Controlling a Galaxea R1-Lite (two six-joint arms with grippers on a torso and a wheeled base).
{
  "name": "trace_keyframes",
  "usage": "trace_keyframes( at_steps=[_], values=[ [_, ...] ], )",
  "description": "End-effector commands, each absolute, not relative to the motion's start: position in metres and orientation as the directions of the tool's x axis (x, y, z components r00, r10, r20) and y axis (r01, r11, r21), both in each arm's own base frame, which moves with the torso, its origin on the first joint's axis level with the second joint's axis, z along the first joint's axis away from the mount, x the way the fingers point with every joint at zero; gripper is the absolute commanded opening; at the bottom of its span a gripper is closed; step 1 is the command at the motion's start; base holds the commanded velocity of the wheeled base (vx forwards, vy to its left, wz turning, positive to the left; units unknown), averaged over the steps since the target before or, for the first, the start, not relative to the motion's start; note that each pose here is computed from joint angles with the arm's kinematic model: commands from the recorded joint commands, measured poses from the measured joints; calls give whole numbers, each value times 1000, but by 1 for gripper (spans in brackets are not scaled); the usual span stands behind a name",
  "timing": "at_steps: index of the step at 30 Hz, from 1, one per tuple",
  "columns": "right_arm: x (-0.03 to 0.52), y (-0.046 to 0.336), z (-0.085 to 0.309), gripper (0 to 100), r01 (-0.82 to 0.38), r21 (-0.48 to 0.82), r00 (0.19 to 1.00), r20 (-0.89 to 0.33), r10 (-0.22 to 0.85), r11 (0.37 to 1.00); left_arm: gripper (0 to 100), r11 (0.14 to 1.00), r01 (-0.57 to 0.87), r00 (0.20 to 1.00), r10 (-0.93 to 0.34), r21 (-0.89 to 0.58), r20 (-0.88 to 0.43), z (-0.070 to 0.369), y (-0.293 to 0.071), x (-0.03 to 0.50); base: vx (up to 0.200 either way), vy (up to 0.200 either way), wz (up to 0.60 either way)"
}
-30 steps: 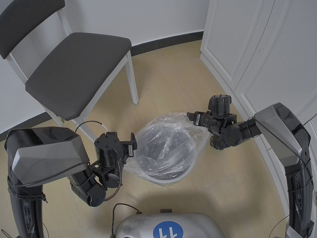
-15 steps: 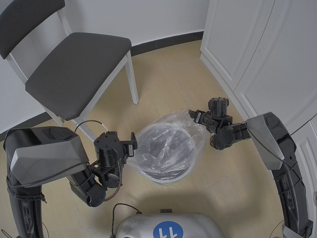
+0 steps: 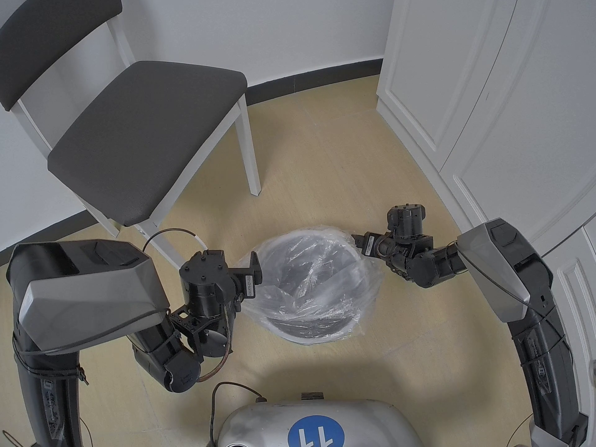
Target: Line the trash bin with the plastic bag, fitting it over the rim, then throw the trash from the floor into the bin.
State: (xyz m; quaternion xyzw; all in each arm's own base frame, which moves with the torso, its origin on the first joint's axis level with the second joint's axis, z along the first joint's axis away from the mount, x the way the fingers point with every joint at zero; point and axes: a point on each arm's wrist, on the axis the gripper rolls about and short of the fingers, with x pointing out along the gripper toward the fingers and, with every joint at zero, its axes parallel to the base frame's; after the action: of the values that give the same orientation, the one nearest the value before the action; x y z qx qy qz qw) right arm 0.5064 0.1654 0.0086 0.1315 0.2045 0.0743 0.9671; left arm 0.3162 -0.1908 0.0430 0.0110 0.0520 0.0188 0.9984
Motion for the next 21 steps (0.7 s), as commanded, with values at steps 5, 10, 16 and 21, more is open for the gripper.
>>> trace_keyframes(
  at_steps=[5, 10, 16, 21],
  values=[
    [481, 157, 69, 100, -138, 281, 910, -342, 233, 950, 100, 1000, -20, 995, 22, 21, -101, 48, -193, 309, 0, 0, 0],
    [450, 139, 115, 100, -160, 206, 920, -323, 221, 965, 100, 999, 8, 993, -4, 33, -119, 44, -199, 300, 0, 0, 0],
    [408, 122, 140, 100, -211, 57, 914, -344, 218, 976, 100, 999, 31, 991, -26, 38, -128, 36, -202, 294, 0, 0, 0],
    [400, 109, 154, 100, -203, 17, 927, -318, 198, 979, 100, 986, 125, 985, -110, 111, -134, 38, -211, 288, 0, 0, 0]
  ],
)
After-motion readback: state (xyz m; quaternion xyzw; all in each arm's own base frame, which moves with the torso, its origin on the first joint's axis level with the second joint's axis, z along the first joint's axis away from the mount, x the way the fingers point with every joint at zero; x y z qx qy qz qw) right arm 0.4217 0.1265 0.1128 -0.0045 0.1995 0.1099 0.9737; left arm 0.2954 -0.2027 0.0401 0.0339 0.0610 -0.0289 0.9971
